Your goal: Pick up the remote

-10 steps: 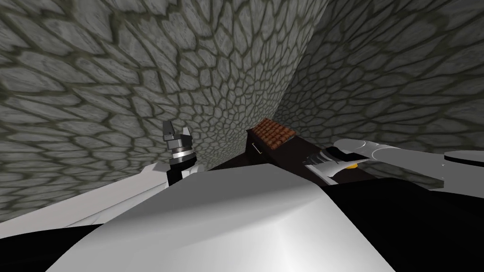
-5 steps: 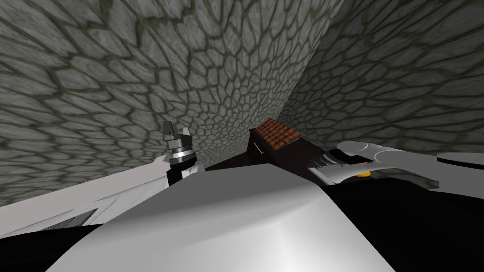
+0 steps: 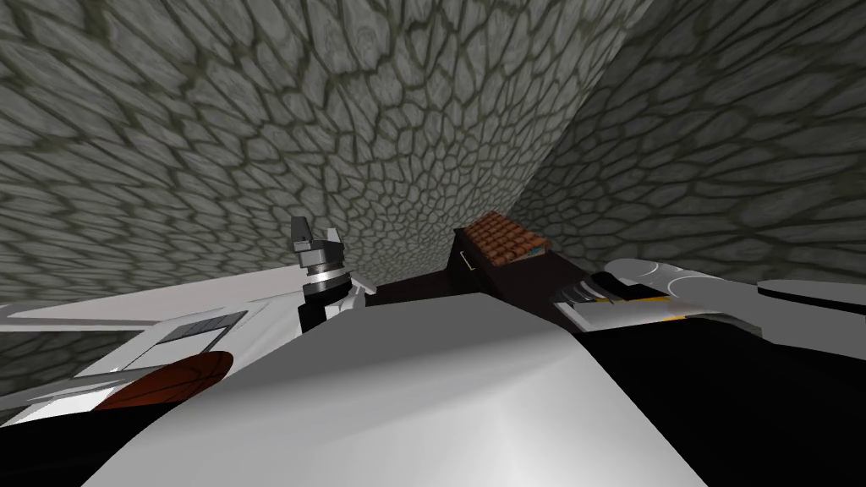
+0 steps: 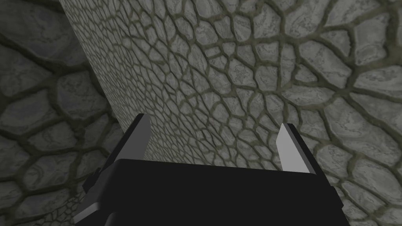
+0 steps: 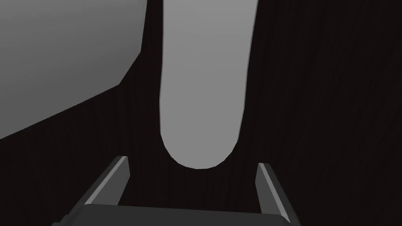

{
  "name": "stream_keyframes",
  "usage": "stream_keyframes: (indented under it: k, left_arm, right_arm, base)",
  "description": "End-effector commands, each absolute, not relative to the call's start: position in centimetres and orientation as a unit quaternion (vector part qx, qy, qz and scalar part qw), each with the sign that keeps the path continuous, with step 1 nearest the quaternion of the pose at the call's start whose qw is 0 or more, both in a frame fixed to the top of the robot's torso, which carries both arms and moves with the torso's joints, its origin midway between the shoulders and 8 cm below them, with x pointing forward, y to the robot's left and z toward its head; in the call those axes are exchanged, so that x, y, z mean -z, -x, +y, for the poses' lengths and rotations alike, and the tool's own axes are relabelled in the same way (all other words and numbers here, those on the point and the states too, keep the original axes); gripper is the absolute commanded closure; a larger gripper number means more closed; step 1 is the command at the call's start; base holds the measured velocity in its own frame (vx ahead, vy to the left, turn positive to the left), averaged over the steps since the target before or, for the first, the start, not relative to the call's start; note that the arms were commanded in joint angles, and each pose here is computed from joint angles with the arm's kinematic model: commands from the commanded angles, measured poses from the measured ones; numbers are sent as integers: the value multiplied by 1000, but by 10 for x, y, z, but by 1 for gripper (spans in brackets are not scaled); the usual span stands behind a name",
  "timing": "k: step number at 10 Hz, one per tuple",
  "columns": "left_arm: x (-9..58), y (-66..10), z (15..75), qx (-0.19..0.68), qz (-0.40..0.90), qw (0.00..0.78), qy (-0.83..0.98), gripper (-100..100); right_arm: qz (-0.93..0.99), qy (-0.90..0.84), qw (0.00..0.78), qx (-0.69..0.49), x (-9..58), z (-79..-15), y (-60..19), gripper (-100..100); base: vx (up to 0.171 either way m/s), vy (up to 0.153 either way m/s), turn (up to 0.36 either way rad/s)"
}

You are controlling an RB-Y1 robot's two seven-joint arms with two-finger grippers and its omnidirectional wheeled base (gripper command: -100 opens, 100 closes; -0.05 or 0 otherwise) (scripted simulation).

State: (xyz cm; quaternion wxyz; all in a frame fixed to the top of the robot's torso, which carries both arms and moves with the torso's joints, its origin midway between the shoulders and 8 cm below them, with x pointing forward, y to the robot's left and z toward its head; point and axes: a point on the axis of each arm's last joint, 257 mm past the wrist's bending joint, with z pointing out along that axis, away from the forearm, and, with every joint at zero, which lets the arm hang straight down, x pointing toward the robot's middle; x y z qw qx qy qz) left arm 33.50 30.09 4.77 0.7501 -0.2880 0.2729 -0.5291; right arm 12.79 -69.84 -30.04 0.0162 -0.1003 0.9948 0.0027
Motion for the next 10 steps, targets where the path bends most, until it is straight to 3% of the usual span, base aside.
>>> stream_keyframes:
  k: [1,5,6,7,10]
  left_arm:
    - [-48,-335,301,529,273,750,288,0]
    - [-48,-335,301,529,273,750,288,0]
    - [-48,-335,301,529,273,750,288,0]
    - [-48,-335,301,529,273,750,288,0]
    - [-48,-335,301,529,273,750,288,0]
  right_arm:
    - [995,100,16,-3,300,-698,-128,100]
    - [995,100,16,-4,301,-698,-128,100]
    - [995,100,16,-4,301,-698,-128,0]
    - [993,115,16,-3,297,-696,-131,100]
    - [989,147,17,-4,289,-692,-140,100]
  base:
    - [-13,-1,-11]
    - [-1,0,1]
    - [0,0,0]
    - [85,9,-304]
    - [173,29,-305]
